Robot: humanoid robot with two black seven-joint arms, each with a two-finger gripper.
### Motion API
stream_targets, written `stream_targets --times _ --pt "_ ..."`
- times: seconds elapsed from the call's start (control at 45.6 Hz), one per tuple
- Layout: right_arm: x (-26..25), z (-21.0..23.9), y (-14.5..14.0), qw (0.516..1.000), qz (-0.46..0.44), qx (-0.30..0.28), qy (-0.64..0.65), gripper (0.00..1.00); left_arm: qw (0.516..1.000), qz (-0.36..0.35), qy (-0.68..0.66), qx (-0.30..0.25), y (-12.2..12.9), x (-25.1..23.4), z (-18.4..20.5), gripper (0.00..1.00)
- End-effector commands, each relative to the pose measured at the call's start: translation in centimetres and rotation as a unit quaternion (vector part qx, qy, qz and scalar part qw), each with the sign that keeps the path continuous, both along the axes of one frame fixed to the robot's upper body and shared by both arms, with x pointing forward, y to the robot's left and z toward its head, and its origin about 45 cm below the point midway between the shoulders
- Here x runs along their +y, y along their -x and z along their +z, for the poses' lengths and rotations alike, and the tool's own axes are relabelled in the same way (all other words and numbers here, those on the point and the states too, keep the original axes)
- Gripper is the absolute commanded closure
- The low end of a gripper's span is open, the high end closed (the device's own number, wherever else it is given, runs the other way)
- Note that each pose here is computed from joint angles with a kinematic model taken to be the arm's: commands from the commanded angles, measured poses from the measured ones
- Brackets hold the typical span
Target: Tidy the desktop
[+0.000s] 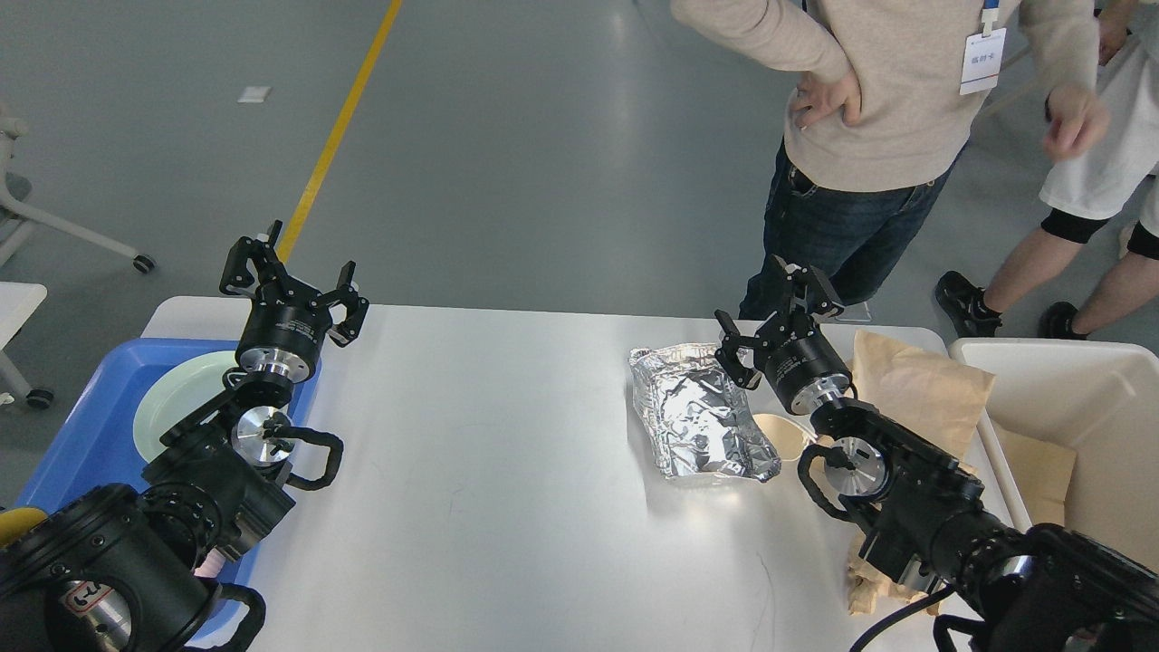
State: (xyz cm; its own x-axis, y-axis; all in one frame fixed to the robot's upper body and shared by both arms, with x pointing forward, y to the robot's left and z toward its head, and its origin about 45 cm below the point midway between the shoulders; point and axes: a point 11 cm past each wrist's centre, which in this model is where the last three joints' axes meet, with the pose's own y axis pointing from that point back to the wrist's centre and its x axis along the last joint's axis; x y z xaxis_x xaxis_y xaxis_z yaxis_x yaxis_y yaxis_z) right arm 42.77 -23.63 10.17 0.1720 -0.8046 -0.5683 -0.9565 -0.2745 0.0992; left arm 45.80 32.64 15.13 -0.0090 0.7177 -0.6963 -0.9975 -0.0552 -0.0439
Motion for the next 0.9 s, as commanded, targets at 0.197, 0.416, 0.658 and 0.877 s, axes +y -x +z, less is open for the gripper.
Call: stream_targets --times 0.197,0.416,0.658,0.877 --pt "0.0 0.0 0.0 1.0 0.0 0.0 0.0 0.0 1.0 0.0 0.0 0.0 0.0 0.01 0.0 0.04" --pt "0.0 0.0 0.0 1.0 0.0 0.0 0.0 0.0 1.0 0.0 0.0 0.0 0.0 0.01 0.0 0.04" --pt "0.0 0.0 0.0 1.0 0.0 0.0 0.0 0.0 1.0 0.0 0.0 0.0 0.0 -0.01 0.01 0.04" --pt "0.25 0.14 -0.29 1.0 -0.002 0.003 0.005 0.0 1.0 -0.001 0.0 0.0 0.0 -0.02 0.01 0.04"
